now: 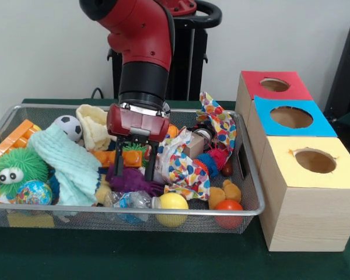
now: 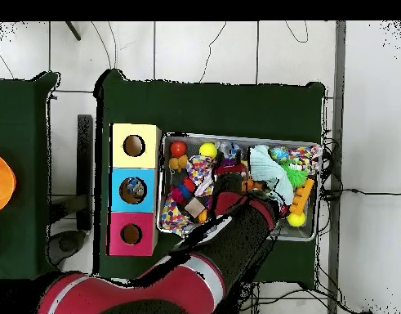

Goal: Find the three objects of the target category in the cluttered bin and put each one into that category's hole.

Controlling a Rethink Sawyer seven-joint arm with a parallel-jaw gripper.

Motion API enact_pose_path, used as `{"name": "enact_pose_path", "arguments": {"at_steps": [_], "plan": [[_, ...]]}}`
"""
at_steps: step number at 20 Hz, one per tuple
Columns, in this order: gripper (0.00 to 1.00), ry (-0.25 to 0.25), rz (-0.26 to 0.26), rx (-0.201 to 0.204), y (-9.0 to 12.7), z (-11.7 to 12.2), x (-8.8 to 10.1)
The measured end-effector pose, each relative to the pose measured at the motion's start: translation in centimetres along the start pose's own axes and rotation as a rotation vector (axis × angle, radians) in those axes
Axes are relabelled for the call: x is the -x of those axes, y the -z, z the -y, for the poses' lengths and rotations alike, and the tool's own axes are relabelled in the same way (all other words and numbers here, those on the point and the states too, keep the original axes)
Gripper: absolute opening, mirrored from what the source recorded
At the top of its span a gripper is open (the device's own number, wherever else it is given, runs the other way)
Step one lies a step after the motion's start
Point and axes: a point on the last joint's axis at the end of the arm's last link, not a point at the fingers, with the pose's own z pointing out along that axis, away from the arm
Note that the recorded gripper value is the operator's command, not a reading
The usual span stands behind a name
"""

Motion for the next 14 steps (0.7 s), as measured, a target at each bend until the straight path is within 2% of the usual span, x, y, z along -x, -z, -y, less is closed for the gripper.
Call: {"name": "enact_pose_path", "arguments": {"at_steps": [8,14], "plan": [[1.00,0.042,-0.019,-0.025,0.4,1.1,-0.2],[1.00,0.090,-0.078,-0.013,0.7,1.1,-2.0]]}}
